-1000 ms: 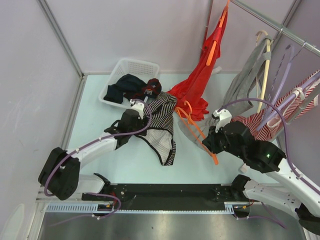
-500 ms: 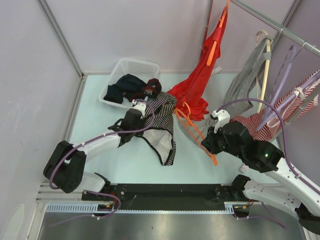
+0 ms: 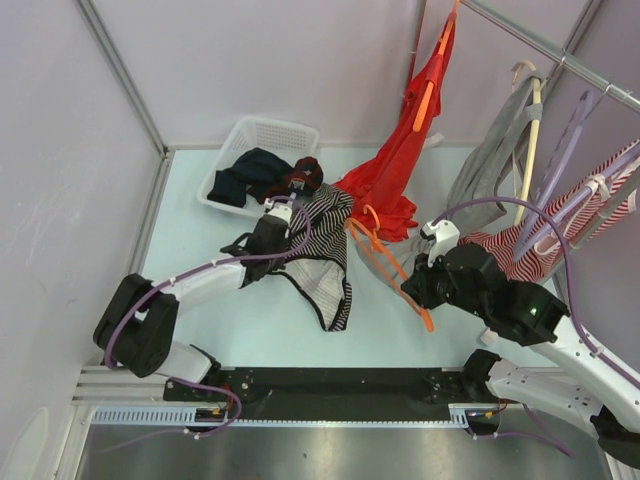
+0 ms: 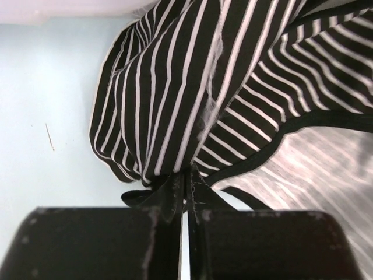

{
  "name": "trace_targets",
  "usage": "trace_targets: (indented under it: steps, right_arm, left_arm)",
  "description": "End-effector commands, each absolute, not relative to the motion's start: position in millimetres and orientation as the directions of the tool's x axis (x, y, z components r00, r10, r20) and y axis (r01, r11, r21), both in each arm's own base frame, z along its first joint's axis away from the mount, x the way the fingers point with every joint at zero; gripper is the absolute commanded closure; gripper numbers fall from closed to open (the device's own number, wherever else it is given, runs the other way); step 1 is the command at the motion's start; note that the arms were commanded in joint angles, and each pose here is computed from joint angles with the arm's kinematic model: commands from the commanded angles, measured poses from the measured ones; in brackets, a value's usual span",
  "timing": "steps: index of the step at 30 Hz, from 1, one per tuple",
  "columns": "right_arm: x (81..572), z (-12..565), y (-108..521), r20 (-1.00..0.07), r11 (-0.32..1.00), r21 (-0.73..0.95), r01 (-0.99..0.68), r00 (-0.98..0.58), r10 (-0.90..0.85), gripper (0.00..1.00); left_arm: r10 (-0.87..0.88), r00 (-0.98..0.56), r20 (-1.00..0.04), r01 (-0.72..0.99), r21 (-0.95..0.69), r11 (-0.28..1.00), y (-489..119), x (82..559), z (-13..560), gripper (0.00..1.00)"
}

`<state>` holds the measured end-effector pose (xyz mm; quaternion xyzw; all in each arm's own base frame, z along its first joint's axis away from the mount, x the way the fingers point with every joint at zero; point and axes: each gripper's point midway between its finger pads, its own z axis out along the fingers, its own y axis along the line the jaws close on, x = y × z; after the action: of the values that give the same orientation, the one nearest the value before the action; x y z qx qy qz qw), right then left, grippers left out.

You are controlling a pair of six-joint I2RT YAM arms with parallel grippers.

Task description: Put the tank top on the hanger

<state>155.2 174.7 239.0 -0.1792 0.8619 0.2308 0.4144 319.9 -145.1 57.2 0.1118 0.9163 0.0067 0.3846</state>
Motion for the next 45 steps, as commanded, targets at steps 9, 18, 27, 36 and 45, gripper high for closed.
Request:
trace_targets:
  steps: [9, 18, 27, 36, 45]
  right_arm:
    - [154, 266, 194, -0.841, 0.767, 0.282, -0.576, -0.534, -0.092, 1.0]
    - [141, 310, 203, -0.877, 0.682, 0.327, -0.654, -0.48, -0.039, 1.0]
    - [123, 327, 228, -0.892, 0.537, 0.353, -0.766, -0.449, -0.055, 1.0]
    - [121, 298, 261, -0.867, 0.488, 0.373, -0.79, -0.483, -0.119, 1.0]
    - [129, 271, 260, -0.859, 0.579, 0.337, -0.742, -0.494, -0.134, 1.0]
  left_arm:
    - [0.04, -0.52, -0.854, 0.298, -0.137, 0.945, -170, 318, 241, 0.98]
    - [-0.028, -0.635, -0.772, 0.357, -0.325, 0.876, -163, 341, 217, 1.0]
    - [-0.067, -0.679, -0.731, 0.368, -0.418, 0.831, -162, 351, 194, 1.0]
    - [-0.073, -0.655, -0.752, 0.366, -0.4, 0.841, -157, 346, 200, 1.0]
    - [-0.092, -0.649, -0.755, 0.406, -0.446, 0.798, -166, 336, 214, 1.0]
